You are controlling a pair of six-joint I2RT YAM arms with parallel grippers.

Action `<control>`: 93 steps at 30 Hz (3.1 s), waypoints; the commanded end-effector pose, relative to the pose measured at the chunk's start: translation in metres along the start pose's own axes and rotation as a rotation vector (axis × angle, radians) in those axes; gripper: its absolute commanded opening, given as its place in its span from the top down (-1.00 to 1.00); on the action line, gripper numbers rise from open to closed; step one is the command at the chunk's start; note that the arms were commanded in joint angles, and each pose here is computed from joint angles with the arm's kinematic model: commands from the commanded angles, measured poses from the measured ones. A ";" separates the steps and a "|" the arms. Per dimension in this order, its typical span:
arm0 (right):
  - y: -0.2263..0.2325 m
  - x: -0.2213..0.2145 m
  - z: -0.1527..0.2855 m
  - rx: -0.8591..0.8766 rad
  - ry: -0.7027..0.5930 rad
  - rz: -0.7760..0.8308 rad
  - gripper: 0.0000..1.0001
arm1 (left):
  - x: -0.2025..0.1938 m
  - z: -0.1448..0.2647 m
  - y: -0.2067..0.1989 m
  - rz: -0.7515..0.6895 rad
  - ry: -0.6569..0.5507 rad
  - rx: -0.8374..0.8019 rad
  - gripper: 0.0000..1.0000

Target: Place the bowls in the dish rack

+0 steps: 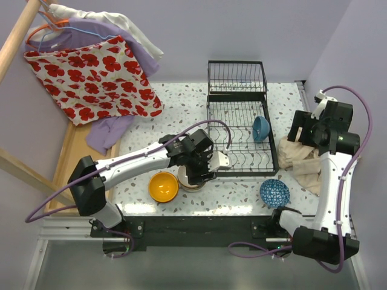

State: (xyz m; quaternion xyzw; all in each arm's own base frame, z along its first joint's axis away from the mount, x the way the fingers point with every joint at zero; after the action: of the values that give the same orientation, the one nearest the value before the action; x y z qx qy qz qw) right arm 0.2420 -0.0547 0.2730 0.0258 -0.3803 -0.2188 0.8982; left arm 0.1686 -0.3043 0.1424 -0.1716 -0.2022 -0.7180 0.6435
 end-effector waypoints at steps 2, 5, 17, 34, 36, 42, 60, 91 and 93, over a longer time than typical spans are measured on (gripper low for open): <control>-0.003 -0.004 0.005 -0.009 -0.011 -0.006 -0.68 | 0.023 -0.002 0.006 0.038 -0.058 0.016 -0.18; -0.005 -0.007 0.005 -0.019 -0.003 -0.001 -0.68 | 0.026 -0.007 0.004 0.038 -0.062 0.003 -0.16; -0.009 -0.015 0.004 -0.037 0.009 -0.003 -0.68 | 0.025 -0.021 0.005 0.055 -0.035 -0.011 0.53; 0.000 -0.004 -0.007 -0.009 0.030 -0.043 -0.67 | 0.029 0.028 -0.001 -0.074 -0.089 0.044 1.00; 0.000 -0.002 -0.008 -0.010 0.028 -0.047 -0.67 | 0.032 0.033 0.001 -0.087 -0.103 0.055 1.00; 0.002 0.004 -0.010 -0.009 0.036 -0.054 -0.66 | 0.059 0.057 0.013 -0.133 -0.171 0.113 1.00; -0.003 0.018 -0.024 -0.049 0.041 -0.045 -0.66 | 0.031 0.075 0.138 -0.066 -0.169 0.361 1.00; -0.009 0.022 -0.058 -0.098 0.111 -0.032 -0.66 | -0.081 -0.041 0.178 -0.001 0.087 0.384 0.66; -0.010 0.022 -0.058 -0.098 0.111 -0.035 -0.66 | -0.083 -0.043 0.178 0.007 0.093 0.386 0.66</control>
State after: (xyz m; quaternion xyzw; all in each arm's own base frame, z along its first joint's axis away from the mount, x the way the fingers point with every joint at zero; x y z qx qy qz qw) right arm 0.2848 -0.0741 0.2353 0.0067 -0.2959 -0.2492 0.9221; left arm 0.3430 -0.2739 0.0745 -0.0370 -0.2874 -0.6776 0.6759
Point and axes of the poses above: each gripper's point midway between its finger pads, its own z axis back along the fingers, its own y axis along the line the jaws close on, x = y × z, the point moved 2 cm from there along z, back along the fingers, and after that the axes turned 12 degrees about -z, right-handed, at the moved point
